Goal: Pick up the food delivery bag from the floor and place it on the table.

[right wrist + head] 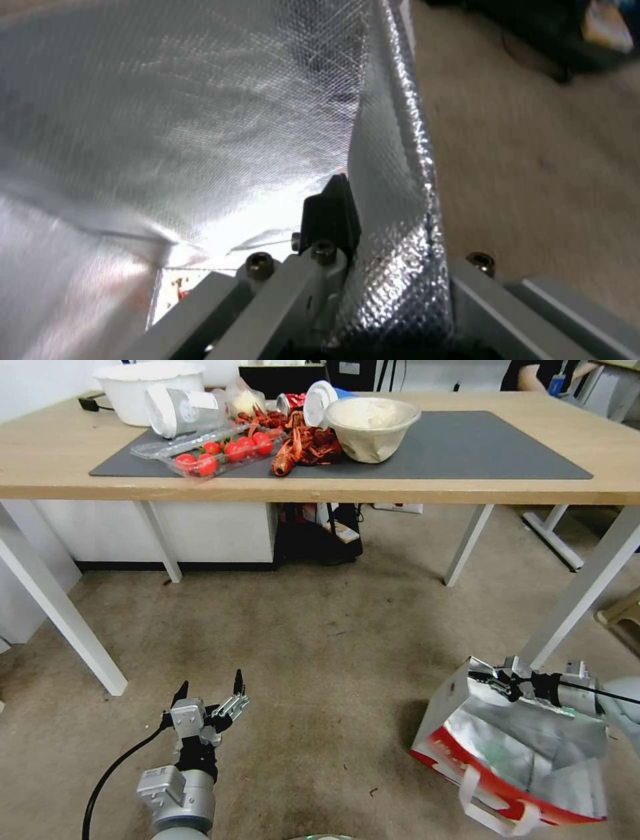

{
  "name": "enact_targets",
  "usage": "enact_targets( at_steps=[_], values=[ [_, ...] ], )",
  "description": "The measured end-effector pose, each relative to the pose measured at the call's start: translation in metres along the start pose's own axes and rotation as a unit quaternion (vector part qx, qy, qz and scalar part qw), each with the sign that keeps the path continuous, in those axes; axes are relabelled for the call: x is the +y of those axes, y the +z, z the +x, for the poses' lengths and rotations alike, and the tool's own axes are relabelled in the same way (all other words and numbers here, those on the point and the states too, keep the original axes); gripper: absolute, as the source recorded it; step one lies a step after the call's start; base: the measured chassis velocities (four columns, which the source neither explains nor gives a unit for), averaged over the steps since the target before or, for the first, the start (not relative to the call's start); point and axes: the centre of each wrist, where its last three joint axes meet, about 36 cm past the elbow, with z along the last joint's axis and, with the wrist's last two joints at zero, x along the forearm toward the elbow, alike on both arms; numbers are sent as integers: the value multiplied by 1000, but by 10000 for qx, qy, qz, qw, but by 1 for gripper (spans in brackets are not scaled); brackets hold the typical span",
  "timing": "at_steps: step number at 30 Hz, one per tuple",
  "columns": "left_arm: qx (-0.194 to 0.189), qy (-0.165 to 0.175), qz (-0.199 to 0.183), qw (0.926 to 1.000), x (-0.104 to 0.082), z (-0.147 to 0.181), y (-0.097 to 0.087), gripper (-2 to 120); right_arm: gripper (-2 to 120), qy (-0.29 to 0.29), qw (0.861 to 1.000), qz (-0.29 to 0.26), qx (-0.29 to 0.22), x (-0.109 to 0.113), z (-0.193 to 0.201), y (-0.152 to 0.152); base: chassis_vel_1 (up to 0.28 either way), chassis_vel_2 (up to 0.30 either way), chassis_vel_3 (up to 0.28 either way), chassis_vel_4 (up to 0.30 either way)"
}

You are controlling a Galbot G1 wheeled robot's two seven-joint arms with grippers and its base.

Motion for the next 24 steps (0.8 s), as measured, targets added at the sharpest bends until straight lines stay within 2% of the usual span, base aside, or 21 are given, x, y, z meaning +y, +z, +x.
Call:
enact_targets(
  at_steps=[5, 8, 12, 17, 19, 24],
  values=[
    [35, -21, -13, 10000, -1, 0, -2, 100, 0, -252, 9991, -70, -332, 21, 2, -23, 0, 0, 0, 0],
    [49, -36, -9, 10000, -1, 0, -5, 100, 0, -616, 9962, -139, -596, 43, 4, -49, 0, 0, 0, 0],
    [87, -48, -30, 9999, -2, 1, -6, 100, 0, -917, 9915, -326, -858, 59, 8, -69, 0, 0, 0, 0],
    [64, -46, -28, 10000, -2, 2, -8, 100, 0, -1238, 9836, -539, -1192, 68, 12, -93, 0, 0, 0, 0],
    [43, -43, -12, 10000, -3, 1, -10, 100, 0, -1442, 9760, -664, -1492, 74, 10, -107, 0, 0, 0, 0],
    [42, -30, 32, 10000, -4, 2, -14, 100, 0, -1636, 9661, -791, -1834, 80, 5, -122, 0, 0, 0, 0]
  ],
)
